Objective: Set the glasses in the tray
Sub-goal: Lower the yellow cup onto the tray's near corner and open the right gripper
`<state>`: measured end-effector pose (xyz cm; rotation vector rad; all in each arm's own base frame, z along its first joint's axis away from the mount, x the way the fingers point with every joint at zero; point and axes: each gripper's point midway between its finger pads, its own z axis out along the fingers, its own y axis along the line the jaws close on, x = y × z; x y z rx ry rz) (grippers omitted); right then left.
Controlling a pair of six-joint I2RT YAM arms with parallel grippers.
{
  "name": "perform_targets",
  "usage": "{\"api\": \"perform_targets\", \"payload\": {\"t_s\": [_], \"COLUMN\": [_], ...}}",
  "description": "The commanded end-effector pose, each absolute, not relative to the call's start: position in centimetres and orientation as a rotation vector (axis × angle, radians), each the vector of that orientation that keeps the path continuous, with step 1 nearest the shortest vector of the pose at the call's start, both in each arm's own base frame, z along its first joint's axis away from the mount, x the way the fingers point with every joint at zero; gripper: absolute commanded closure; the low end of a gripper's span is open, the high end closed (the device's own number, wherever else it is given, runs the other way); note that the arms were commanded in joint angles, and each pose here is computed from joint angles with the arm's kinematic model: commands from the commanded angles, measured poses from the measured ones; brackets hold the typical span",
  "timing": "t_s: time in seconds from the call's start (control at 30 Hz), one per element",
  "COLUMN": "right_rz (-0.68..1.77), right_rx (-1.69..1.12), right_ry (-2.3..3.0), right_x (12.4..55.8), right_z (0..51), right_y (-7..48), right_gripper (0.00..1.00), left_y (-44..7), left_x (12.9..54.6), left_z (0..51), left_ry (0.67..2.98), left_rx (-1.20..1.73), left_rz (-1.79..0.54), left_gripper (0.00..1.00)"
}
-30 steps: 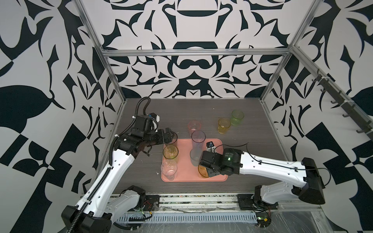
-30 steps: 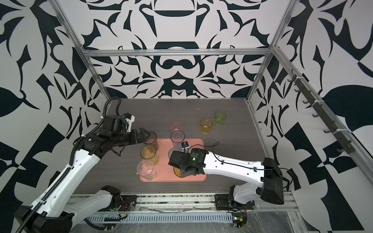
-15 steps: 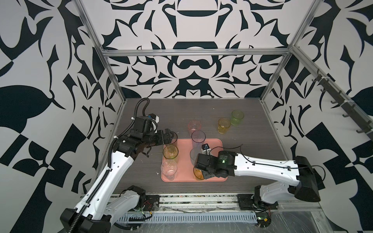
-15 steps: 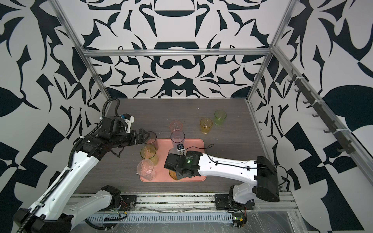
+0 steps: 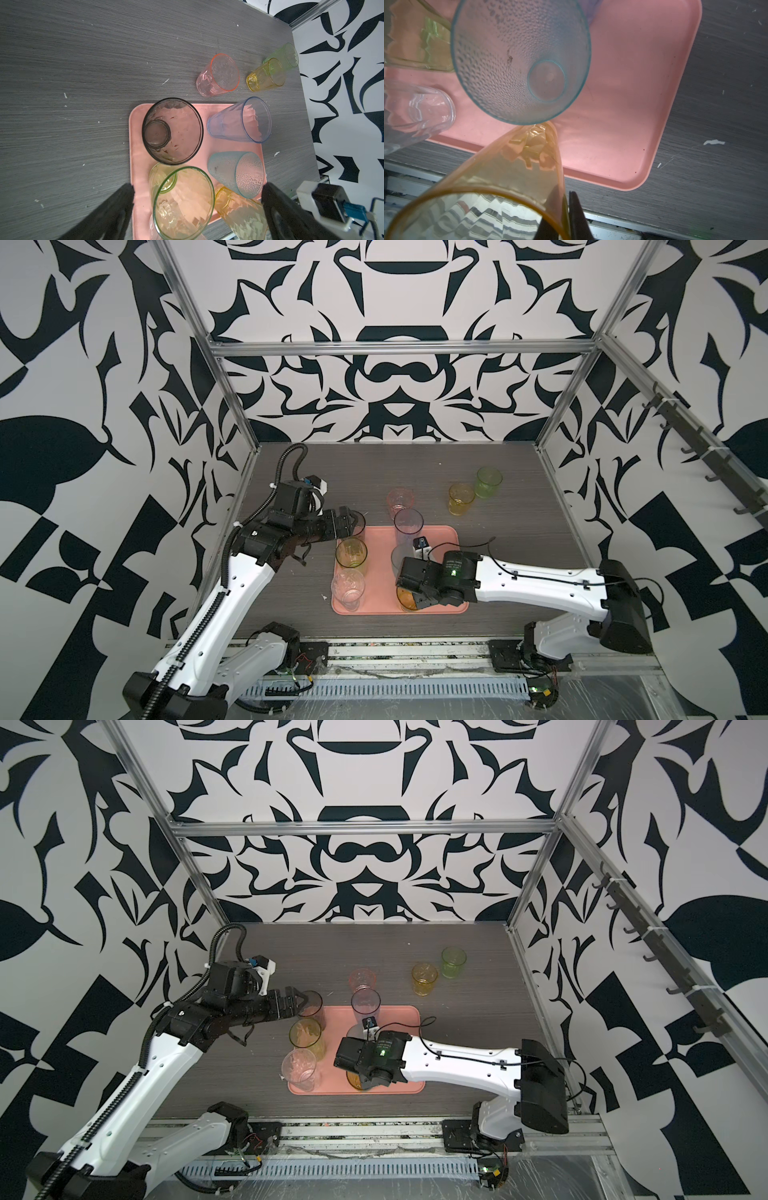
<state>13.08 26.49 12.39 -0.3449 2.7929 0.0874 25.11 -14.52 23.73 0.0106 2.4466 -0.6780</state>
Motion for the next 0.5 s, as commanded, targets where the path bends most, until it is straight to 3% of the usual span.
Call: {"api": "perform_targets", "payload": {"t_s": [0.0, 0.47], "right_rz": [0.125, 0.160], "right_rx": [-0.324, -0.327], "right_ry": [2.768, 2.751], "right_x": [13.35, 13.53], "right_z": [13.78, 14.42], "right_y": [27.17, 27.58], "right_gripper": [0.82, 0.69], "left_y": [-14.23, -13.85], "left_x": [24.62, 24.27], "left_z": [23.34, 23.47], "left_ry": [2.459, 2.457], "left_rx": [0.015, 0.008], "left_rz": [-0.661, -0.645], "left_gripper": [0.01, 0.00]}}
